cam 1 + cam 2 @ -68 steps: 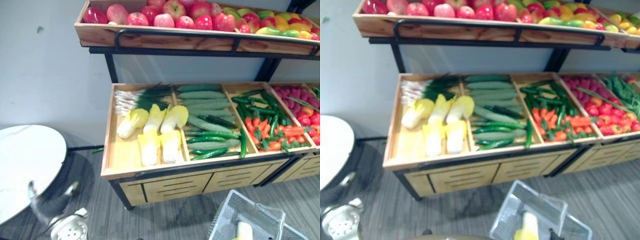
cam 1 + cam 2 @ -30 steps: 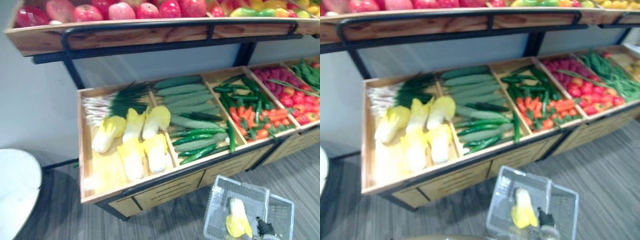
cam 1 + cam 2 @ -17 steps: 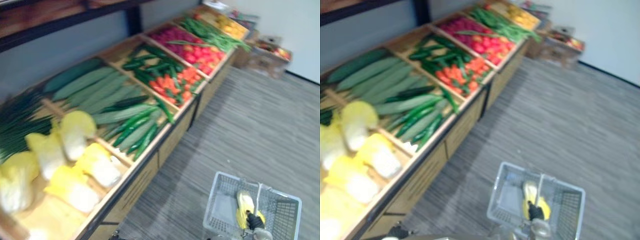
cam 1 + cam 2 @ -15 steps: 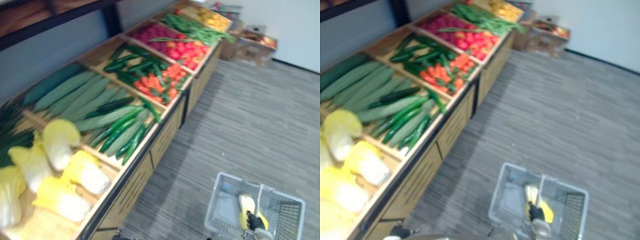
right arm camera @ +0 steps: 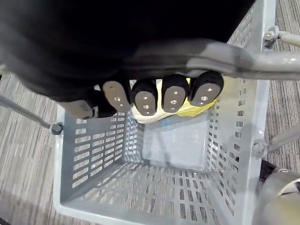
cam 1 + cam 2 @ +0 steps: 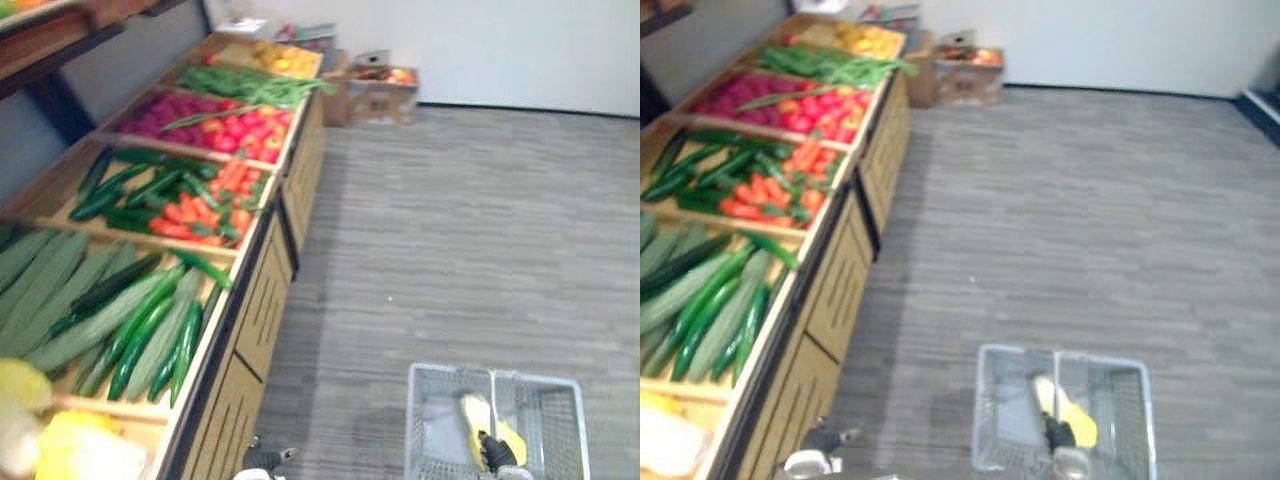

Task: Pick vegetable in the basket

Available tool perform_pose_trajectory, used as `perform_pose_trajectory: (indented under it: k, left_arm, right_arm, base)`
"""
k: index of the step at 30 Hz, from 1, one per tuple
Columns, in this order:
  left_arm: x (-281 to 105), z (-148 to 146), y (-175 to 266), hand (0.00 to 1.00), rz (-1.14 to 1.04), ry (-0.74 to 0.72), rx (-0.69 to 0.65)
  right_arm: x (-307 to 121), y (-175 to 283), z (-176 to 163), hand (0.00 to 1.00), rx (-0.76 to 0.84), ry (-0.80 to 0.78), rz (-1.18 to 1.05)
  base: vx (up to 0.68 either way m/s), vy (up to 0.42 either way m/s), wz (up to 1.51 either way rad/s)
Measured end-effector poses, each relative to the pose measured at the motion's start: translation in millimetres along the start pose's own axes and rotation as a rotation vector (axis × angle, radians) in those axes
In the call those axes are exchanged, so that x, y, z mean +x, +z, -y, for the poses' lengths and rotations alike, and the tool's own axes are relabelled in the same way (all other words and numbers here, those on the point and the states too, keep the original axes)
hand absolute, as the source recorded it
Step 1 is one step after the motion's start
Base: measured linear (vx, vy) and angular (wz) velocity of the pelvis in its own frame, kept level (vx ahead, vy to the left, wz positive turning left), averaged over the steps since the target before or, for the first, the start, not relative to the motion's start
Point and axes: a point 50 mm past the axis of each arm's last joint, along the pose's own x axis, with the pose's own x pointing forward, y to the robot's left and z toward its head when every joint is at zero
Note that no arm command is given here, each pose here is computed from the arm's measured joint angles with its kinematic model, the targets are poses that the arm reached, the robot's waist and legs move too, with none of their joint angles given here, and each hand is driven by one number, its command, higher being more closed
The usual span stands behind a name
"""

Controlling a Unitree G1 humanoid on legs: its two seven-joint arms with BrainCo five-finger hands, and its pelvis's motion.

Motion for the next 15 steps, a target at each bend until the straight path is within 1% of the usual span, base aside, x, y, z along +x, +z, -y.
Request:
perform_pose_trajectory:
  k: [1, 3, 5, 7, 10, 15]
  left_arm:
    - [-1.1, 5.9, 1.5, 0.00, 0.005, -0.011, -0.014]
    - [-2.3, 9.0, 0.2, 0.00, 0.008, -0.022, -0.008]
    - [-1.4, 8.0, 5.2, 0.00, 0.038, -0.030, 0.008]
    - [2.1, -4.6, 12.1, 0.00, 0.072, 0.003, 0.012]
    - [3.0, -10.7, 11.0, 0.00, 0.070, 0.018, 0.031]
    - [2.5, -12.5, 5.5, 0.00, 0.051, 0.027, 0.035]
  right_arm:
    - [1.4, 2.8, 4.9, 1.00, -0.013, -0.007, 0.006]
    - [2.8, 6.5, 10.3, 1.00, -0.029, -0.020, 0.016]
    - [1.5, 4.4, 6.5, 1.00, -0.044, -0.001, 0.020]
    - [0.8, 4.1, -0.7, 1.00, -0.037, 0.016, 0.020]
    - [-0.6, 2.8, -10.2, 1.00, -0.030, 0.036, 0.019]
    - [-1.2, 1.5, -8.9, 1.00, -0.033, 0.033, 0.021]
  base:
    - [-0.06, 0.262, -1.42]
    - [0.00, 0.236, -1.12]
    - [0.06, 0.196, -0.35]
    - [-0.01, 0.111, 0.01]
    - [-0.01, 0.014, -0.07]
    - [0.02, -0.041, -0.14]
